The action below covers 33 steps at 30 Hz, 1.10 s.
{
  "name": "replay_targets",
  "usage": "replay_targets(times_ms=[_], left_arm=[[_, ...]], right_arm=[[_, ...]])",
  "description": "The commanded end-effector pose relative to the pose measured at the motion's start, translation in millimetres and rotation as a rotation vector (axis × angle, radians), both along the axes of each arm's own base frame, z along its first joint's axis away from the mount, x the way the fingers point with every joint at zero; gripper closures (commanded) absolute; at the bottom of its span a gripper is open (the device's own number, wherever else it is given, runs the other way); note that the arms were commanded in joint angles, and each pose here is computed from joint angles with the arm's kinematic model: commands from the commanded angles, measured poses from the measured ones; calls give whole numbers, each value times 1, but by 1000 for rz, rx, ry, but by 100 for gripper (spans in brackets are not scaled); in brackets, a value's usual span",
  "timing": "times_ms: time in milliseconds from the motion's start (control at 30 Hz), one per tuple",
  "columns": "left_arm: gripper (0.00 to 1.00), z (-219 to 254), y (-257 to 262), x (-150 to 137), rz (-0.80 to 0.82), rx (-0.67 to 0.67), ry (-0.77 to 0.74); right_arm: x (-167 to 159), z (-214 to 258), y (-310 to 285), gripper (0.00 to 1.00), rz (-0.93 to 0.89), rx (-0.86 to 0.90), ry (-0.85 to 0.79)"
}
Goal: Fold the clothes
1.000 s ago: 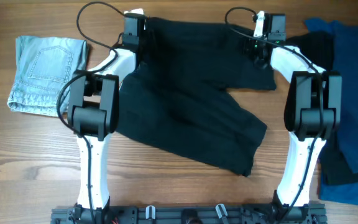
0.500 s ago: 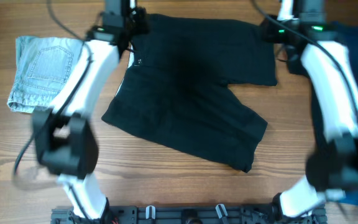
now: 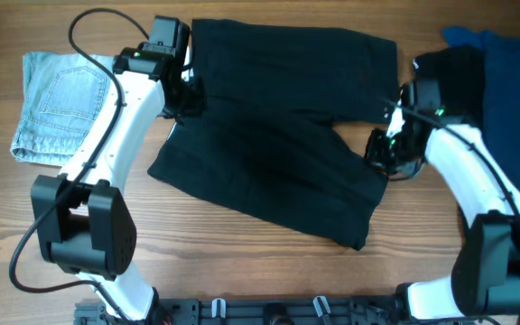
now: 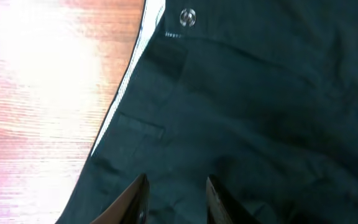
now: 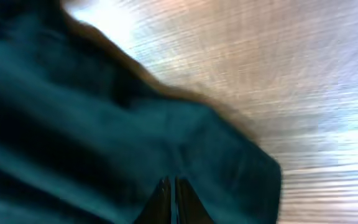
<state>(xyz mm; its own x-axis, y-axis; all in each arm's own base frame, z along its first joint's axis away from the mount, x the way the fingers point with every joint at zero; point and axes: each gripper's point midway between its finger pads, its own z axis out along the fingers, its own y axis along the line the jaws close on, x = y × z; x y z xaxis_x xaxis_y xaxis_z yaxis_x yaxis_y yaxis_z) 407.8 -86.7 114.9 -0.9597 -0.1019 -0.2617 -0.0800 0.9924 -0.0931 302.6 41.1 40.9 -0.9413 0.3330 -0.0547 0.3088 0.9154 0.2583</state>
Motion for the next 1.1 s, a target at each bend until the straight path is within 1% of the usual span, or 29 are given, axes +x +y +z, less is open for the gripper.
replay_targets(times_ms=[0,167,300,367,433,600,667,767,833,867,900,933,967,1033,1067], left_arm=[[71,-4,4,-2,19,4,11],[71,-4,4,-2,20,4,11],[70,-5,4,-3,19,6,16],[70,-5,4,-3,20,5,16],[69,-5,4,-3,20,5,15],[66,-3,3,4,24,-2,-11],[65,-2,3,5,45,-9,-16],[64,-2,3,5,45,-9,-17],[65,-2,2,7,45,-11,-23],[66,-2,2,8,45,-11,-26],[65,-2,2,8,45,-11,-27],[60,-2,2,7,45,-10,-22],[54,-3,3,4,40,-7,-13],[48,-8,2,-2,-35,10,15],[48,-12,-3,-2,-84,-6,26]], right_arm=[[-14,-27,0,96,-102,15,44],[-27,-65,-3,96,-117,-3,142],[-24,-94,-11,96,-129,-51,168],[-12,-98,-34,96,-184,-129,139],[3,-89,-59,96,-225,-190,109],[42,-64,-100,96,-288,-214,7],[60,-56,-111,96,-264,-227,-65],[88,-47,-117,96,-159,-260,-196],[106,-33,-115,95,-140,-241,-261],[116,-18,-109,86,-125,-196,-294],[126,2,-102,71,-113,-153,-325],[131,24,-98,62,-105,-123,-344],[133,49,-95,50,-102,-106,-353],[127,90,-94,36,-95,-110,-356],[123,102,-94,34,-78,-117,-363]])
